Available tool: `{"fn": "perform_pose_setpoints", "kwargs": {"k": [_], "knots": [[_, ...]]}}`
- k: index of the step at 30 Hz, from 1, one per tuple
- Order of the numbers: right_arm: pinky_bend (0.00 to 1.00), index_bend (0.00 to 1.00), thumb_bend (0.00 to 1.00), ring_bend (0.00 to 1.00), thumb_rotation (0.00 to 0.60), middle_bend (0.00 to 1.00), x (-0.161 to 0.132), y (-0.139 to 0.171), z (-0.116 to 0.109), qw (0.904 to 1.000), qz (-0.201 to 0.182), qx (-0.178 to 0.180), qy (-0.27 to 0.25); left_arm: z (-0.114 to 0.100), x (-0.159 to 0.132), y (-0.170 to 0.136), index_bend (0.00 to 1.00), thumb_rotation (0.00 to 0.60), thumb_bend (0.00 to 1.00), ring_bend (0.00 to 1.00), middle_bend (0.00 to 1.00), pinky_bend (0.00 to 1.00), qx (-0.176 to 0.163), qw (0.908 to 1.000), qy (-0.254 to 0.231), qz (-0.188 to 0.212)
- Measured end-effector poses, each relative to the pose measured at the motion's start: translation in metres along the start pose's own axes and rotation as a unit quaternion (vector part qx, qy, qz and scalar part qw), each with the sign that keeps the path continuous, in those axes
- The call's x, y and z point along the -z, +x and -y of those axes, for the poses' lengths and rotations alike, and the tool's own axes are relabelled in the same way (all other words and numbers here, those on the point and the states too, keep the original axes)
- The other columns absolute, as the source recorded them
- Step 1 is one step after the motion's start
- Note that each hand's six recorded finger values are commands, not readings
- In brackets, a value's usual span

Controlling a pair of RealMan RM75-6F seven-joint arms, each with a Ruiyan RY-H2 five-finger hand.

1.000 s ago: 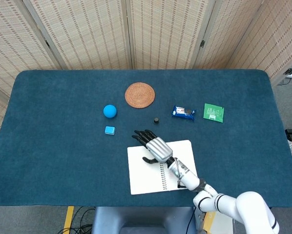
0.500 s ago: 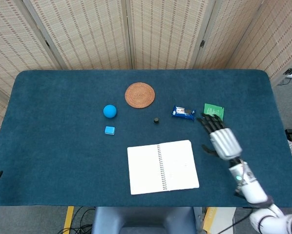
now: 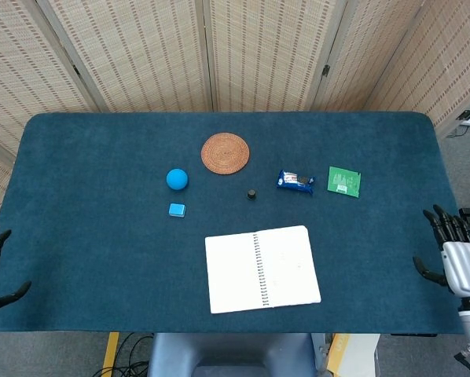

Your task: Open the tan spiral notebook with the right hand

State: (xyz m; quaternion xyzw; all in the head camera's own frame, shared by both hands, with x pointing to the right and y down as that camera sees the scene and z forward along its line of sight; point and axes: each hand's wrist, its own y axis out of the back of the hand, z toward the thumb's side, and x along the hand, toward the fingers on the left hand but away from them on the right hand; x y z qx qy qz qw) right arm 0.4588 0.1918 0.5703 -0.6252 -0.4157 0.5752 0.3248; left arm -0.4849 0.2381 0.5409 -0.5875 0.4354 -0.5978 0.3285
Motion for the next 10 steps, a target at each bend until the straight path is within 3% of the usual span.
{"fn": "perform_pose_setpoints", "kwargs": {"k": [10], "knots": [[0.0,0.0,0.36,0.0,0.6,0.0,-0.009,0.007,0.009,0.9995,-0.016,-0.016,0.022,0.001,0.008,0.006,0.1,0.6,0.21,0.03,0.02,0.18,0.007,0.9998,-0.007,-0.018]]}}
